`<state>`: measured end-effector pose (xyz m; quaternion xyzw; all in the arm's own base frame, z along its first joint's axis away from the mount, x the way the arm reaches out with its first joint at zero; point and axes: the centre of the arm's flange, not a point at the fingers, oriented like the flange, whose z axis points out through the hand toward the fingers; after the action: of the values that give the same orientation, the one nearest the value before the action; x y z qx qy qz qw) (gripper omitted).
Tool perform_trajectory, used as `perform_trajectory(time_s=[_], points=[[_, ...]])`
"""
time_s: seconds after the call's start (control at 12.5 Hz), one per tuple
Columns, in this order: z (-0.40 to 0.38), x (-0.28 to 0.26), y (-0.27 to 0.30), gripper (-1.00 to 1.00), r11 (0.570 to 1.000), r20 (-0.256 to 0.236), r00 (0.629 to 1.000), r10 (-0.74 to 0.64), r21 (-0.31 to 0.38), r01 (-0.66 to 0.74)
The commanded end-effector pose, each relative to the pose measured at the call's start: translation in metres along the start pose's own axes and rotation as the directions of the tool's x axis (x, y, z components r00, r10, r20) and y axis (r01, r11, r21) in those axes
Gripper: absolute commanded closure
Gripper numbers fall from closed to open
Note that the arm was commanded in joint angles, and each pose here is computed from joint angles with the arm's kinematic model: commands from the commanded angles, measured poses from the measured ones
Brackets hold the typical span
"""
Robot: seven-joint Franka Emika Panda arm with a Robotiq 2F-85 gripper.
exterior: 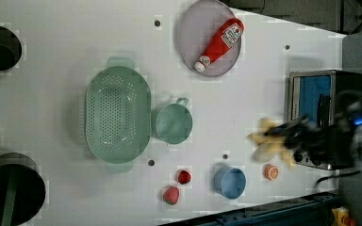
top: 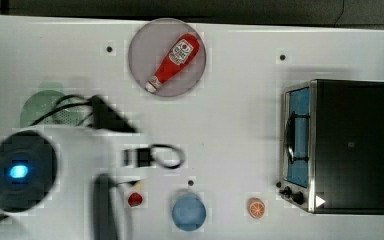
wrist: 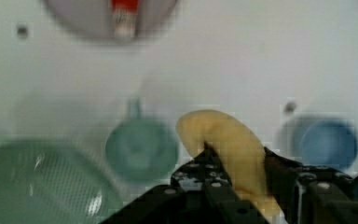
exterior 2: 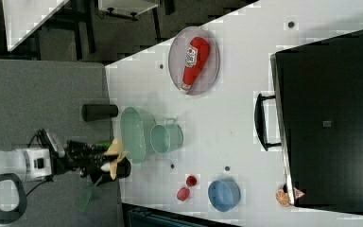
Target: Pick Banana and place it in mug.
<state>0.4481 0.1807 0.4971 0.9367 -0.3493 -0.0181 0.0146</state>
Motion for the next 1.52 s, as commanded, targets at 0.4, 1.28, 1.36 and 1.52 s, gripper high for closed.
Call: perform_trajectory(time_s=[0.4, 1.28, 1.36, 1.52], points=[[0.085, -0.055, -0.045, 0.32, 0.971, 0.048, 0.971, 0.236, 0.017, -0.237], [0.234, -0.031, -0.063, -0.40, 0.958, 0.088, 0.958, 0.274, 0.062, -0.280], [0.233, -0.029, -0.062, -0.62, 0.957, 0.086, 0.957, 0.278, 0.061, -0.284], [0.220, -0.025, -0.060, -0.99, 0.955, 0.072, 0.956, 0.283, 0.069, -0.288]])
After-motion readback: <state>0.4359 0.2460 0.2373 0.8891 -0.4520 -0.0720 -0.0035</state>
